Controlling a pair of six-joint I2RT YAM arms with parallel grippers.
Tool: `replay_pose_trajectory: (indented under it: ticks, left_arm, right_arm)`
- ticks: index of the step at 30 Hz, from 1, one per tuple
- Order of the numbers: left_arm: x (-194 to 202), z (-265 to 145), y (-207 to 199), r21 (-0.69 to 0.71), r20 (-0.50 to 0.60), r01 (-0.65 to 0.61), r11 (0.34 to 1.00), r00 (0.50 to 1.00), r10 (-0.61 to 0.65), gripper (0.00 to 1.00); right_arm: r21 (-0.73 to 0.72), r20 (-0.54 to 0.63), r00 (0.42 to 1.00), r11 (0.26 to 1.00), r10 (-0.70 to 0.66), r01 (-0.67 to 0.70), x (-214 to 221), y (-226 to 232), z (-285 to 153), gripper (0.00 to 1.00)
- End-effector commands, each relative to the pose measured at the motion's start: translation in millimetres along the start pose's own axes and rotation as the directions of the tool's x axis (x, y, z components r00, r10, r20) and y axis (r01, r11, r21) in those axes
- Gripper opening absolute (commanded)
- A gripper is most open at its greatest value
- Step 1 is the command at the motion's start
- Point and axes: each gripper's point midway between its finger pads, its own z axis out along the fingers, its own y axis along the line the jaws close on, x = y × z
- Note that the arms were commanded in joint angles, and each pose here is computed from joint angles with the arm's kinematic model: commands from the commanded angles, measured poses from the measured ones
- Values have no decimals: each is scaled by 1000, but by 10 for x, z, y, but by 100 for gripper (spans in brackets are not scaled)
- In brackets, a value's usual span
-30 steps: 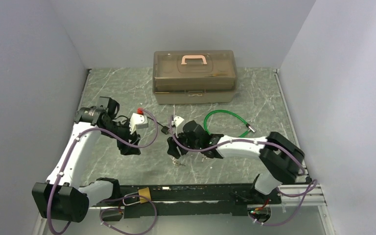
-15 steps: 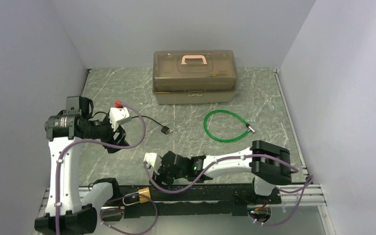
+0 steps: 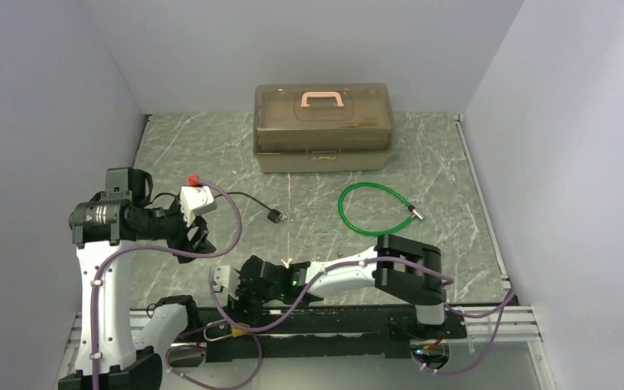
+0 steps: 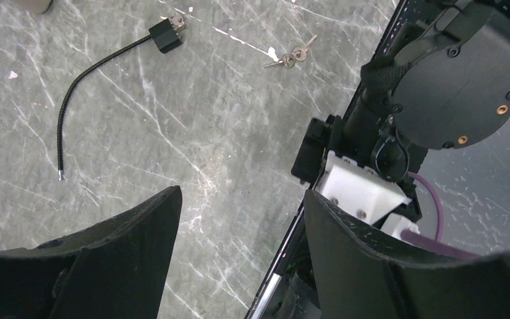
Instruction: Unlock with the key
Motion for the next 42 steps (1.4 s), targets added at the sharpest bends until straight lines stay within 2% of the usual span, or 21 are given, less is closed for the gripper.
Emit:
replay_pose_trajectory:
  ticks: [1, 4, 13, 16, 23, 27, 31, 33, 36, 42]
  left_arm:
    - [-169, -74, -73, -1, 63, -40, 999, 997, 40, 72]
    - [-203, -68, -65, 9, 74, -39, 999, 996, 38, 72]
    - [-302, -106, -15, 4, 89, -50, 999, 995, 49, 72]
    - [-353, -127, -1, 2, 97, -46, 999, 994, 45, 72]
    - [-446, -172, -13, -3, 121, -47, 999, 992, 47, 72]
    - [-510, -201, -10, -7, 135, -53, 999, 989, 53, 72]
    - [-559, -209, 8, -1, 147, -47, 999, 988, 46, 72]
    - [-573, -217, 5, -3, 151, -54, 999, 987, 54, 72]
    - [-592, -222, 8, -3, 156, -59, 998, 986, 59, 73]
    - [-619, -217, 12, 6, 167, -57, 998, 984, 56, 73]
  right_arm:
    - [-155, 88, 995, 986, -55, 68, -344, 255, 83, 69]
    - [-220, 61, 992, 968, -114, 124, -211, 381, 78, 72]
    - [-248, -4, 977, 946, -215, 207, 68, 433, 107, 82]
    - [-222, -54, 968, 948, -244, 227, 191, 381, 177, 82]
    - [-185, -85, 961, 952, -262, 243, 311, 285, 262, 81]
    - [-189, -113, 957, 951, -268, 244, 395, 272, 247, 77]
    - [-193, -136, 956, 953, -260, 231, 509, 286, 154, 62]
    - [-177, -118, 960, 956, -254, 232, 491, 284, 93, 52]
    - [-111, -70, 964, 963, -255, 247, 382, 216, -23, 44]
    - [68, 41, 958, 957, -285, 282, 8, -29, -245, 40]
